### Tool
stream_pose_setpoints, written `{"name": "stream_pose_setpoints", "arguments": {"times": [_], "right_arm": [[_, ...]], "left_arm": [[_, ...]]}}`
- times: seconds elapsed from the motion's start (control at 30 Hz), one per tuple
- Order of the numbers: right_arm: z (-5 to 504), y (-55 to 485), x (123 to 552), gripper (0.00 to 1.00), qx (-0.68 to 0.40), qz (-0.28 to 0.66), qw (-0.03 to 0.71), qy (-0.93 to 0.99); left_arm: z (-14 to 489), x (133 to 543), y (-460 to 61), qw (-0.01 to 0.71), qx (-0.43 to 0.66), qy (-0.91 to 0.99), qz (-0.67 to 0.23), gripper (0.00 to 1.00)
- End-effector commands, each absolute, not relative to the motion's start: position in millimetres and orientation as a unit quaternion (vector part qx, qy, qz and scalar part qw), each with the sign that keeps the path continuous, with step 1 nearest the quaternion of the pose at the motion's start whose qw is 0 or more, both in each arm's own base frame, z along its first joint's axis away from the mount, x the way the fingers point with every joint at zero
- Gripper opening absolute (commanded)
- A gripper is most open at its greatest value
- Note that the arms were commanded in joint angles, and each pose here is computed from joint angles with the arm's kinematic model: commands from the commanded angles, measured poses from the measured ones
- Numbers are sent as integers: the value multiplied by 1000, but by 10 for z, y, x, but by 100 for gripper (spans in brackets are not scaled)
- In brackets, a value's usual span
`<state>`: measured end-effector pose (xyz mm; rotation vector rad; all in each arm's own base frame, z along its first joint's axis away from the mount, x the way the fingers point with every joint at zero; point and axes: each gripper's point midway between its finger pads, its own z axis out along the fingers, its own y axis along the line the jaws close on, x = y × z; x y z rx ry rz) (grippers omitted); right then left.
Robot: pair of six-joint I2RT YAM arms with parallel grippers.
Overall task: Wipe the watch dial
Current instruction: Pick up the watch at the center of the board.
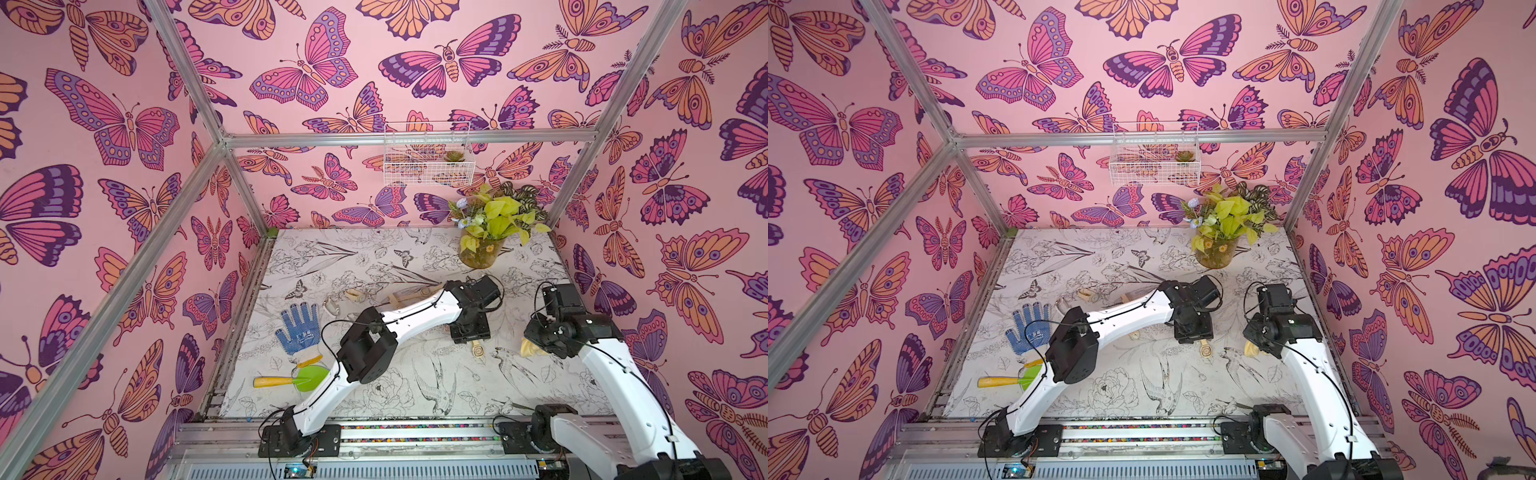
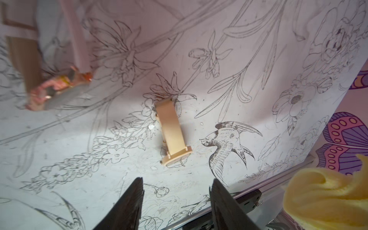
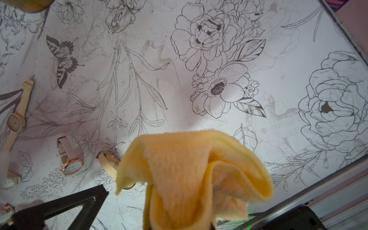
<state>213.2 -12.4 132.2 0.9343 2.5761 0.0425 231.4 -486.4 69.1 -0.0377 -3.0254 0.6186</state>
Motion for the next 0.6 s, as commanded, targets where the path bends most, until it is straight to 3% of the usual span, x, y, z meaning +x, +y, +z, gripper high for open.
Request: {"name": "stream_pose_setpoints", "arguments": {"times": [0.0,0.57], "right_arm": [[1290,-171,2033,0,346,8,194,918],[1361,-183,1978,0,352,26,215,911]], "left_arm": [[619,2256,-4885,43,-13,-980,195,54],[339,2329,-4929,52,-3,-982,184,52]]}}
